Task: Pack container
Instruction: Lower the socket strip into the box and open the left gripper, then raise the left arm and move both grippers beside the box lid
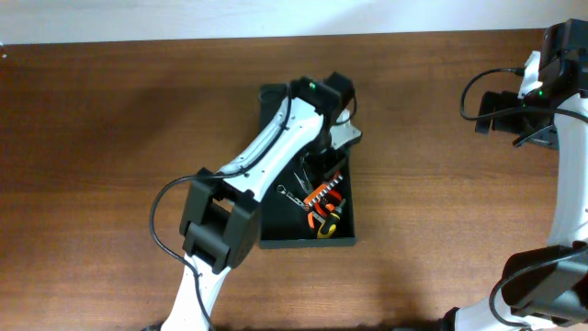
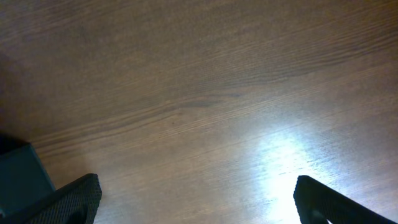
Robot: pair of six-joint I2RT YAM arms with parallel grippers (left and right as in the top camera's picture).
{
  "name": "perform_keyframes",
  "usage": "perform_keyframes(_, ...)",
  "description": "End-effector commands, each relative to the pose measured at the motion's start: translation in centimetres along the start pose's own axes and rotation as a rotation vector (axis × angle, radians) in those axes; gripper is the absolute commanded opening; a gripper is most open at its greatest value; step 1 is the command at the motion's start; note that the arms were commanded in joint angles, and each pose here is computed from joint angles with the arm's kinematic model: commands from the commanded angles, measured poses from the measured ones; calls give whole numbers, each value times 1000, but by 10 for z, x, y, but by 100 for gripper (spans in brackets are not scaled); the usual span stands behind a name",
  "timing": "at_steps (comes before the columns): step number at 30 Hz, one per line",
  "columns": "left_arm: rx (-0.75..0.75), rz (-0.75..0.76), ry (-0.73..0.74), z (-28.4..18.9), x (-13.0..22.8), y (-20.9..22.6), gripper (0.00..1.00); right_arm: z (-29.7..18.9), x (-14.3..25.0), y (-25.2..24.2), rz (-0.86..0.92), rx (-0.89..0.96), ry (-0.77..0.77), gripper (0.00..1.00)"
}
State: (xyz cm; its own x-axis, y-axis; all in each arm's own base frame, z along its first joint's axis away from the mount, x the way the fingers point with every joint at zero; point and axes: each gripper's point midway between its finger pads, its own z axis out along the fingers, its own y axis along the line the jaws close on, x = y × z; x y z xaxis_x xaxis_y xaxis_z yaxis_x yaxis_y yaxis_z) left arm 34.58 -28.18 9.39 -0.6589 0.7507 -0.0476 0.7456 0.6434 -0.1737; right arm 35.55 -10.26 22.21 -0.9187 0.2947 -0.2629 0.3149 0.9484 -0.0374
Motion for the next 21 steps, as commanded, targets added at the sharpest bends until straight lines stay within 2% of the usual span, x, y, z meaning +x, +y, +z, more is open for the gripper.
perform_keyframes(1,-22,-17,-142,-58,-20,6,49,-3,0,-4,15,9,-9,99)
perform_keyframes(3,-54,-22,-196,-87,-23,11,56,-3,0,-4,15,9,-9,99)
perform_keyframes(7,-171,-58,-282,-146,-14,33,76,-3,0,-4,15,9,-9,99)
perform_keyframes(13,-245,-236,-373,-192,7,67,77,-3,0,-4,15,9,-9,99)
perform_keyframes(15,-267,-317,-412,-211,22,85,80,-3,0,-4,15,10,-9,99)
perform_keyframes(16,-279,-347,-424,-218,28,93,99,-3,0,-4,15,9,-9,99)
perform_keyframes(21,-387,-626,-473,-249,72,146,99,-3,0,-4,15,9,-9,99)
